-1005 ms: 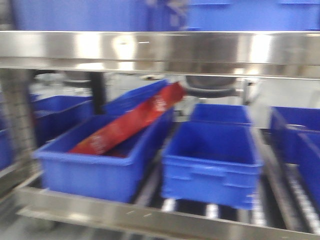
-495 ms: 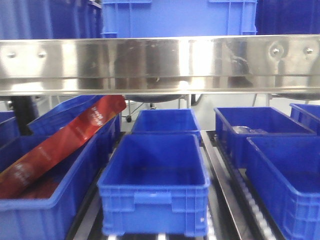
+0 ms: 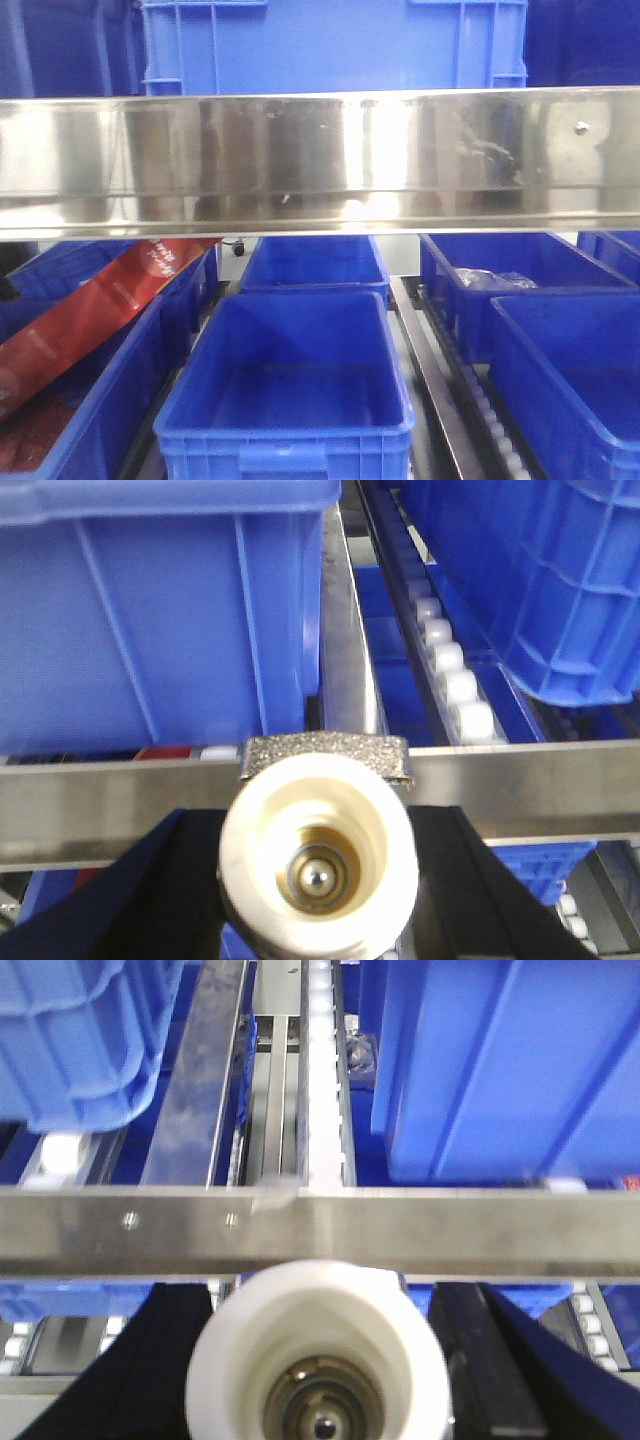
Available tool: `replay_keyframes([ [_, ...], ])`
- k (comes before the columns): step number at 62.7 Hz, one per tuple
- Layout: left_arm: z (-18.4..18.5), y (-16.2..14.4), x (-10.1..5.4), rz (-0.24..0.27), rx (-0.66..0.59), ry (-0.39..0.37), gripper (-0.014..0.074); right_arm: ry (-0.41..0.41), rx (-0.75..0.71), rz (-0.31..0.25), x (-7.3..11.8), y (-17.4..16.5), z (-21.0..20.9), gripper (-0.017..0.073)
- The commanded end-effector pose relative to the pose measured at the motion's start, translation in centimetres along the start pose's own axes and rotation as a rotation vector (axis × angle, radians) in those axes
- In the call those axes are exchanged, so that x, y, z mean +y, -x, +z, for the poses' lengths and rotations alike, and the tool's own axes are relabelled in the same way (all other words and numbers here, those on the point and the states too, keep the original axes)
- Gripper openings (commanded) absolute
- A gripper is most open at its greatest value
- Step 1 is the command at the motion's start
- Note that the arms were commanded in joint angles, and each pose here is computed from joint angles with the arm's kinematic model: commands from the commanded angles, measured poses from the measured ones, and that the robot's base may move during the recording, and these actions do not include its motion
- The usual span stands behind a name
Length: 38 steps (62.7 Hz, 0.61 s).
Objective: Place valve from conveyor to right shelf box
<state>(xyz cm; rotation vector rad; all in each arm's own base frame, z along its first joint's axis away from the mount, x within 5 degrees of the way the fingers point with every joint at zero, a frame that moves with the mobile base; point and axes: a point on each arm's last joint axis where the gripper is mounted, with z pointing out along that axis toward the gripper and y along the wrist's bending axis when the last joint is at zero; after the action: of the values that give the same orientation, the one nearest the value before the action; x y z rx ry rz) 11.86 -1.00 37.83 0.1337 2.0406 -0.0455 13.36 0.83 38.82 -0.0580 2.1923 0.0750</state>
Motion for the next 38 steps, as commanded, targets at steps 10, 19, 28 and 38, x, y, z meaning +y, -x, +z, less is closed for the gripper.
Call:
replay_keyframes([
  [10, -0.34, 0.6, 0.02, -0.006, -0.063, 0.003, -0.0111, -0.009, -0.078, -0.012, -0.06, 0.66, -0.48, -0.0163],
  [19, -0.34, 0.6, 0.02, -0.006, -0.063, 0.003, -0.0111, -0.009, -0.078, -0.012, -0.06, 0.66, -0.48, -0.0163],
  [28, -0.34, 0.6, 0.02, -0.006, -0.063, 0.003, -0.0111, -0.009, -0.078, -0.012, -0.06, 0.66, -0.48, -0.0163],
  [38, -0.34, 0.6, 0.02, -0.006, -0.063, 0.003, -0.0111, -0.009, -0.078, -0.012, -0.06, 0.66, -0.48, -0.0163],
])
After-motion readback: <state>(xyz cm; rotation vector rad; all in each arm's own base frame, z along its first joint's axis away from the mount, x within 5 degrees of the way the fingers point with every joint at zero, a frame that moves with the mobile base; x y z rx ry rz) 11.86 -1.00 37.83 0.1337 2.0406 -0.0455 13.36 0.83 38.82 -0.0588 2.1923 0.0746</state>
